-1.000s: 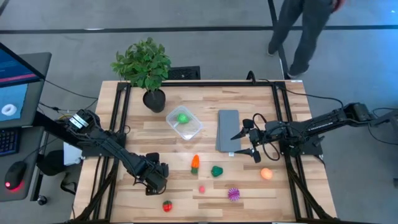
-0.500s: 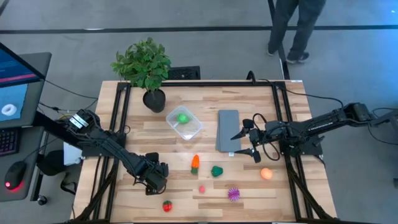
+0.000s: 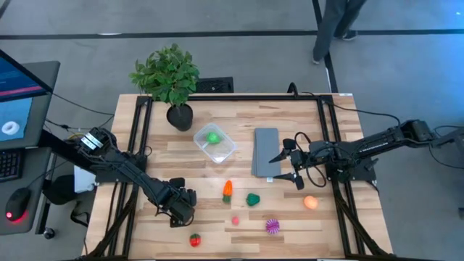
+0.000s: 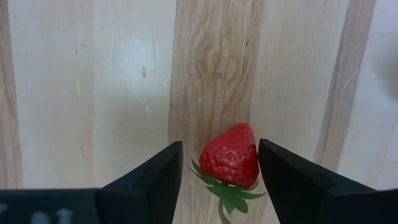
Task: Pick and placing Produce into tupperware
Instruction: Put the red strawberry into the transparent bin
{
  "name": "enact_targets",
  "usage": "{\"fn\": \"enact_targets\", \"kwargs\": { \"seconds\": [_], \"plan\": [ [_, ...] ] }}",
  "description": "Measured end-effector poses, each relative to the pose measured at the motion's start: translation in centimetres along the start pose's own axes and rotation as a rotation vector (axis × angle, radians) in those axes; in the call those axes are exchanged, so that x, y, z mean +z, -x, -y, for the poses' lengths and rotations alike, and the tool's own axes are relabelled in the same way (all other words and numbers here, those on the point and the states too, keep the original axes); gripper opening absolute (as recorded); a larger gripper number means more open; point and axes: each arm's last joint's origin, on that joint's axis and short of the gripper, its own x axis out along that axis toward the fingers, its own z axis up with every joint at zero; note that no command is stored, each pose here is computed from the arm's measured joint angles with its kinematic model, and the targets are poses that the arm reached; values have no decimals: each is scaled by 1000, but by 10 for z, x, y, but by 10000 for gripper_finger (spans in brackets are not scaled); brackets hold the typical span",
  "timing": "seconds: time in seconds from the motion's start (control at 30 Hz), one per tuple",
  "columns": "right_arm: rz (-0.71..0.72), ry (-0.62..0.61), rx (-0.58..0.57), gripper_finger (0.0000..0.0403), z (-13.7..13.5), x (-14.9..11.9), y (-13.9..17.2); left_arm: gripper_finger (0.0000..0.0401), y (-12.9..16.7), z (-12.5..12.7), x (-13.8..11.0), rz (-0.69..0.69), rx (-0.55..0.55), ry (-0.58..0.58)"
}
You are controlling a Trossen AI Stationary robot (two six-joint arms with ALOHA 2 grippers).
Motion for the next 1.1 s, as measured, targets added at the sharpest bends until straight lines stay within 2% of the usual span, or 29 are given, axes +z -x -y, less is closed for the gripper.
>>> {"fn": "enact_targets", "kwargs": {
  "seconds": [0.7, 0.87, 1.0, 1.1],
  "plan": [
    [0, 0, 0, 317, 0, 0, 0, 125, 0, 1, 2, 24, -3, 3],
    [0, 0, 0, 317, 0, 0, 0, 131, -1, 0, 0, 8, -18, 25],
    [0, 0, 0, 317, 0, 0, 0, 150, -7, -3, -5, -45, -42, 45],
    [0, 0, 0, 317, 0, 0, 0, 166, -9, -3, -6, -32, -60, 49]
  ]
}}
